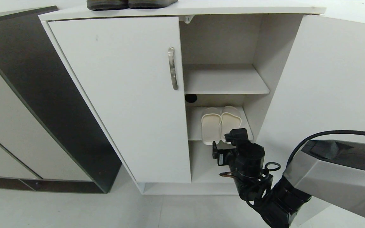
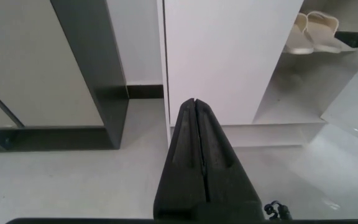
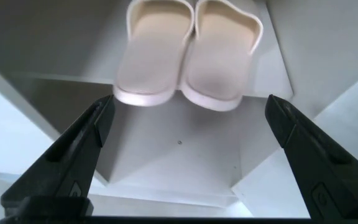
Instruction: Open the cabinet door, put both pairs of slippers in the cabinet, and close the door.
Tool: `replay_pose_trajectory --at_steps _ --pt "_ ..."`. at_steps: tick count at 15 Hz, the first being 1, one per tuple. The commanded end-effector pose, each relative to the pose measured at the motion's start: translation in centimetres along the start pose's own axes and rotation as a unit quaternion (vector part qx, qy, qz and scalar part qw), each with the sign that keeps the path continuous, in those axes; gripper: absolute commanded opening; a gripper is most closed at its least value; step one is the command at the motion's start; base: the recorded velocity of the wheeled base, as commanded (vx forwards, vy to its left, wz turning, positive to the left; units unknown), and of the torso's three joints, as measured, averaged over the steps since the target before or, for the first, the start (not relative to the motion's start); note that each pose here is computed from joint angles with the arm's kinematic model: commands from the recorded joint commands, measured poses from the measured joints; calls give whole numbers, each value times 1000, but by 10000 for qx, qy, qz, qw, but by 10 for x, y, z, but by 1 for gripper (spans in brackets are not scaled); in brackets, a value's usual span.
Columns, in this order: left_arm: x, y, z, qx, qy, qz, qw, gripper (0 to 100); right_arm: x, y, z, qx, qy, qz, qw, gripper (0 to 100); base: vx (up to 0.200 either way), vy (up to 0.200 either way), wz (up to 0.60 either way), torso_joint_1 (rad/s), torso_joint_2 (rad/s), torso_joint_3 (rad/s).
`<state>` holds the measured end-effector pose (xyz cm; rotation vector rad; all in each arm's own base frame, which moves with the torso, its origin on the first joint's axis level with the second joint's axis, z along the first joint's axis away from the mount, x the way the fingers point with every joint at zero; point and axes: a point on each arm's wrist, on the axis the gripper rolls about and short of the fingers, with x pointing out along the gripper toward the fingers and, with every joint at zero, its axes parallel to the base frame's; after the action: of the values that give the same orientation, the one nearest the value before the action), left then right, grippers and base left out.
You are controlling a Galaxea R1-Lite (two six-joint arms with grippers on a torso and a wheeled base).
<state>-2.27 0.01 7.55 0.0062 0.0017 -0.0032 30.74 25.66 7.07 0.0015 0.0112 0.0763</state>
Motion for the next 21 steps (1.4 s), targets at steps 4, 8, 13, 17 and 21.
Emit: replay_pose_trajectory --at_steps 4,8,13,17,21 --pt "0 0 0 0 7 1 10000 0 1 0 0 -28 -1 2 10000 100 0 0 0 0 0 0" --pt "0 0 0 7 7 -7 10000 0 1 0 0 -36 -1 2 10000 100 0 0 0 0 0 0" --pt "0 0 0 15 7 -22 10000 0 1 0 1 -27 -13 2 10000 100 0 0 0 1 1 57" --pt "0 0 0 15 7 -15 10000 0 1 0 0 -31 -7 2 10000 100 0 0 0 2 4 196" --pt "0 0 0 15 7 -22 10000 0 1 0 -1 -45 11 2 10000 100 0 0 0 0 2 200"
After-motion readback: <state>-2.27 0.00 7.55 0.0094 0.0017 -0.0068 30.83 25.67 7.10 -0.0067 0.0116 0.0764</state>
